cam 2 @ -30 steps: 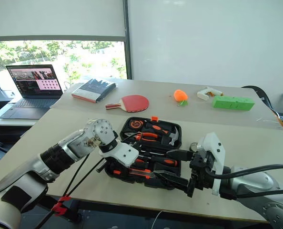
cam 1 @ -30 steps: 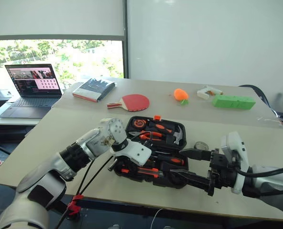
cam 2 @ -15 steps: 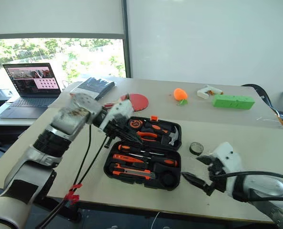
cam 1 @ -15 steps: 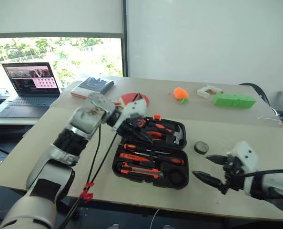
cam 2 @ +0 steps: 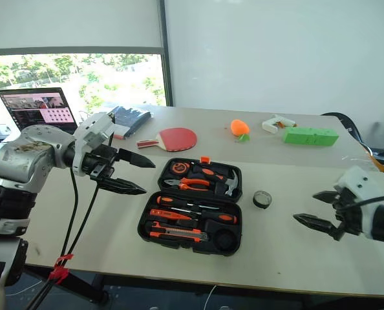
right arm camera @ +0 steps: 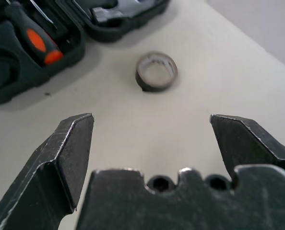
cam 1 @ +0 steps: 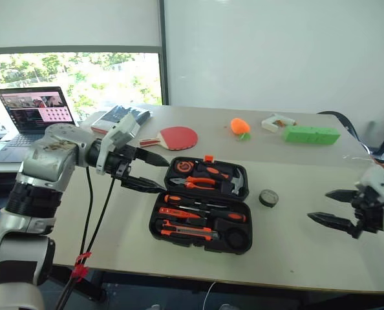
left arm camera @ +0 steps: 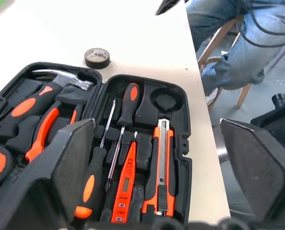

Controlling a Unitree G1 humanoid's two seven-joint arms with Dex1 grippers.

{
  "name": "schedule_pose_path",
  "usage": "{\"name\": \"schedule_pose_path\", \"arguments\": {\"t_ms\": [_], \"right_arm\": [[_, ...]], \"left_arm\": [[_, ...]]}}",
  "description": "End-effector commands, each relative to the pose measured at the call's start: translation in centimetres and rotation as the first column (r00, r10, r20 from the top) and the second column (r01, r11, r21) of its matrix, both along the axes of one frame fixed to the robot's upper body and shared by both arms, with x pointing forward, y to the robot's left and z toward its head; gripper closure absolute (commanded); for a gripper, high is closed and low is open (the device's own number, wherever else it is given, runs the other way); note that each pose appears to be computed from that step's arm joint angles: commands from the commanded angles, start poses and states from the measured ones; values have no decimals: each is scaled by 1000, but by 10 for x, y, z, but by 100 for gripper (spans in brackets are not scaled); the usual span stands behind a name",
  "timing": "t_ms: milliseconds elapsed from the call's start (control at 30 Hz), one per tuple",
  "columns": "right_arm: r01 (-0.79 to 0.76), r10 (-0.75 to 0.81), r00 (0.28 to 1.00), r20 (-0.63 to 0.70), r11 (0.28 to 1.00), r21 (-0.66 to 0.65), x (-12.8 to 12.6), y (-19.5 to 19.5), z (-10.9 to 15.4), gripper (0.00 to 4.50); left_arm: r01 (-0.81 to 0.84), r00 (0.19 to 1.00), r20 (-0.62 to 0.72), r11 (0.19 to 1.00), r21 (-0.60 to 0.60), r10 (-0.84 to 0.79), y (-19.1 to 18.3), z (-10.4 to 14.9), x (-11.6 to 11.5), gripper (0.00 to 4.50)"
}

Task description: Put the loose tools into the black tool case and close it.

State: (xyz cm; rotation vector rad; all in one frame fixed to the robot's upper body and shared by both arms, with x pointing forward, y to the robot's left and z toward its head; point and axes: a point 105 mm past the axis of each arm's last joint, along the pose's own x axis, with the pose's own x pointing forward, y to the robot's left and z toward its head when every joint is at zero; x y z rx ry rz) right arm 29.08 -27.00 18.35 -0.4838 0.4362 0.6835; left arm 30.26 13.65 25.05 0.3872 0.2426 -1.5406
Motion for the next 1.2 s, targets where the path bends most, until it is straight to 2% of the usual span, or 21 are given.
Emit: {"name": "schedule_pose_path", "arguments": {"t_ms": [33,133,200,233,267,433,467,633,733,800,900,967,1033,1200], "right_arm": [[-83,76,994,-80,993,-83,13,10,-19,0],[-157,140,985,-105,970,-183,38,23,-40,0],[-169,148,983,-113,965,-200,51,28,-46,0],[-172,150,982,-117,964,-203,57,30,-49,50],[-175,152,981,-124,962,-209,62,32,-53,58],[-197,166,974,-154,957,-215,76,36,-64,227],[-200,169,973,-155,957,-210,78,37,-64,273],[-214,188,973,-135,954,-210,81,37,-57,440],[-238,218,968,-123,954,-184,75,38,-45,440],[-302,292,952,-92,945,-126,64,49,-27,440],[-422,418,906,-66,906,-45,39,73,-5,440],[-542,541,839,-64,841,7,8,103,4,440],[-613,613,785,-87,790,26,-17,125,-1,440],[-639,633,763,-132,769,-6,-38,145,-26,440]], "left_arm": [[-1,998,69,1000,-25,2,-4,13,-7,2],[-23,992,121,1000,-22,25,-6,13,-8,2],[-31,991,133,999,-22,34,-7,13,-8,2],[-30,991,133,999,-20,32,-8,13,-9,0],[-28,990,136,999,-16,30,-8,13,-10,0],[-35,988,151,999,-3,35,-9,12,-11,0],[-36,988,153,999,-1,35,-9,12,-12,0],[-35,987,159,999,7,34,-9,12,-13,0],[-25,987,159,1000,13,23,-10,11,-15,0],[-7,988,155,1000,30,3,-11,7,-16,0],[25,988,148,998,55,-33,-13,1,-20,0],[68,986,144,994,84,-80,-16,-7,-26,0],[85,985,142,992,90,-97,-18,-9,-26,0],[109,982,140,988,105,-124,-22,-11,-26,0]]}}
